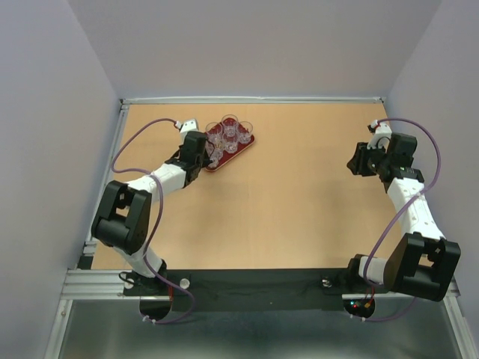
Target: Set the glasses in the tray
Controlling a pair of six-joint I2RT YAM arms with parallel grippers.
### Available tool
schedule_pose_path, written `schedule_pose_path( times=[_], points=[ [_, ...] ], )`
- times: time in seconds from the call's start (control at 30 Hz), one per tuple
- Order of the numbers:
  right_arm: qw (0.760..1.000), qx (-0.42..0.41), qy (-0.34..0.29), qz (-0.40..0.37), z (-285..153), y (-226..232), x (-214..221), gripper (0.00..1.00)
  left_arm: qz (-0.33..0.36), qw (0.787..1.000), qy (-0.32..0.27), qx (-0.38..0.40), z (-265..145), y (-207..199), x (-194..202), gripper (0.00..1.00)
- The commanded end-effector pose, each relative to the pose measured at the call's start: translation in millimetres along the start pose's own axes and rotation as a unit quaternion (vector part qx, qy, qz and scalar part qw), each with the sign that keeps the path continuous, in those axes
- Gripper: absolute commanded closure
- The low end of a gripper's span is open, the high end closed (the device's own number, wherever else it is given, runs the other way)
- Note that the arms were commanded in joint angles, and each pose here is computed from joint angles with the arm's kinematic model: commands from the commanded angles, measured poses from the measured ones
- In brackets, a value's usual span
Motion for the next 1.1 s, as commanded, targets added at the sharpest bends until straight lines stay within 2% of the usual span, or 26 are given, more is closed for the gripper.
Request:
schedule_pose_path(
  times=[0.0,0.4,0.53,0.63,0.67,0.73,0.77,0.83,0.87,0.93,1.03,1.07],
  points=[
    [1.000,0.007,-0.019,-0.013,-0.7,-3.8,-6.2,0.60,-0.004,1.000,-0.027,0.005,3.6,-7.2,-21.1,1.00],
    [1.000,0.007,-0.021,-0.013,-1.7,-3.3,-7.0,0.60,0.010,1.000,-0.009,-0.009,13.3,-1.3,-6.5,0.99],
    [1.000,0.009,-0.022,-0.014,-2.4,-3.9,-7.9,0.60,0.012,1.000,-0.005,-0.017,17.4,0.8,-3.9,0.79],
    [1.000,0.008,-0.021,-0.014,-2.1,-3.5,-7.3,0.60,0.012,1.000,-0.005,-0.019,17.6,0.5,-5.2,0.73],
    [1.000,0.008,-0.022,-0.015,-2.2,-3.5,-7.9,0.60,0.013,1.000,-0.005,-0.018,17.2,0.6,-5.0,0.67],
    [1.000,0.008,-0.021,-0.015,-2.1,-3.6,-7.3,0.60,0.011,1.000,-0.008,-0.016,15.4,-0.5,-7.7,0.63],
    [1.000,0.008,-0.021,-0.015,-2.1,-3.5,-7.3,0.60,0.012,1.000,-0.009,-0.013,14.1,-1.6,-9.1,0.57],
    [1.000,0.009,-0.024,-0.015,-2.7,-3.9,-8.5,0.60,0.011,1.000,-0.013,-0.007,11.4,-3.8,-13.0,0.53],
    [1.000,0.008,-0.022,-0.015,-2.6,-3.7,-7.6,0.60,0.007,1.000,-0.019,-0.004,7.8,-5.2,-19.0,0.48],
    [1.000,0.009,-0.022,-0.016,-2.8,-3.8,-7.3,0.60,0.005,1.000,-0.028,0.006,0.3,-8.3,-26.5,0.44],
    [1.000,0.009,-0.023,-0.017,-3.1,-3.8,-7.6,0.60,-0.001,0.999,-0.047,0.023,-14.2,-12.5,-41.9,0.43],
    [1.000,0.008,-0.023,-0.016,-3.1,-3.5,-7.6,0.60,-0.002,0.998,-0.051,0.027,-18.5,-13.9,-45.1,0.39]
  ],
)
Point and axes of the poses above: each gripper's point midway between its finger pads, its own z axis out along the fingers, its own y axis along the line the jaws close on, x = y × z, the point moved 4 cm from there along -z, back along the fingers, and after that the axes turned 2 degrees about z, right-handed, at the moved point
